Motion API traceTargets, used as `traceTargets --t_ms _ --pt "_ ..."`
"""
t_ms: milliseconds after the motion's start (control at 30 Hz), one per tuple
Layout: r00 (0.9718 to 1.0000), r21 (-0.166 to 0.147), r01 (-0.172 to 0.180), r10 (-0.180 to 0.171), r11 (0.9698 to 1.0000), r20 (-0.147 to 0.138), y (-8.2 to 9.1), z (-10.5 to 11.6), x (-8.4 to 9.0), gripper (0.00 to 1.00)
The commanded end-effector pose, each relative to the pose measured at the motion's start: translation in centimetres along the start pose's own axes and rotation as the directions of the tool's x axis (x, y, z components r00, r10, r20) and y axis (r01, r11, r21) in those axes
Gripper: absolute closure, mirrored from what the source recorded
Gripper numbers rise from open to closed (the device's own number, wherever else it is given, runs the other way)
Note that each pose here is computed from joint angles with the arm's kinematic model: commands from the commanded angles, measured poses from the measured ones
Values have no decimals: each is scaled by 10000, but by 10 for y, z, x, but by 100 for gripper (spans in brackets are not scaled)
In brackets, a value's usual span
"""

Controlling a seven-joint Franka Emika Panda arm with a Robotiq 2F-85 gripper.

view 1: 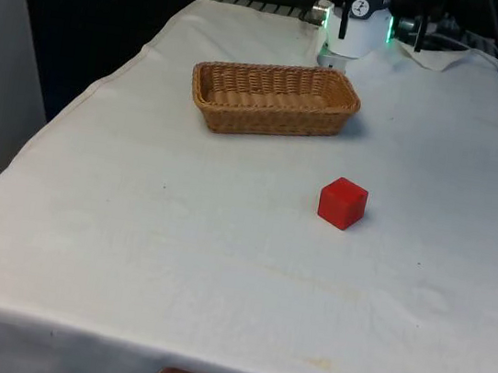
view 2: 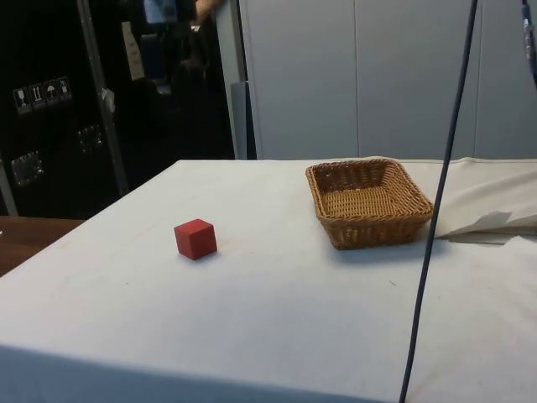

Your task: Pick up the cube and place it into the basket.

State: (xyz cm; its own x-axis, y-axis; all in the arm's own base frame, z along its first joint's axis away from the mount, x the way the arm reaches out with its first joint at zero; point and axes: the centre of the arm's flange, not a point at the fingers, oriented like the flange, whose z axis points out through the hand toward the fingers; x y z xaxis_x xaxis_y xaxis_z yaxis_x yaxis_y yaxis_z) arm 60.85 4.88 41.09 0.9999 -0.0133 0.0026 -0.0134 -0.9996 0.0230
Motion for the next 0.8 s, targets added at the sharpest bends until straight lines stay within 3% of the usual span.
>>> traceTargets --t_ms 0,100,133,367,400,433,600,633,767 --pt "9999 -22 -43 42 10000 -95 -4 5 3 0" --pt "10000 -28 -26 26 10000 -76 -4 10 4 0" --pt "9998 -54 -80 79 10000 -202 -7 15 6 0" --pt "9992 -90 -207 203 9997 -353 -13 37 7 0" --pt "9996 -54 -154 153 9999 -236 -12 35 7 0" --pt "9990 -95 -231 227 9997 -385 -13 39 7 0" --pt "9979 -84 -448 444 9990 -481 -17 55 8 0" --pt "9986 -69 -377 374 9993 -375 -17 54 8 0" --pt "9965 -55 -632 628 9980 -553 -19 68 10 0"
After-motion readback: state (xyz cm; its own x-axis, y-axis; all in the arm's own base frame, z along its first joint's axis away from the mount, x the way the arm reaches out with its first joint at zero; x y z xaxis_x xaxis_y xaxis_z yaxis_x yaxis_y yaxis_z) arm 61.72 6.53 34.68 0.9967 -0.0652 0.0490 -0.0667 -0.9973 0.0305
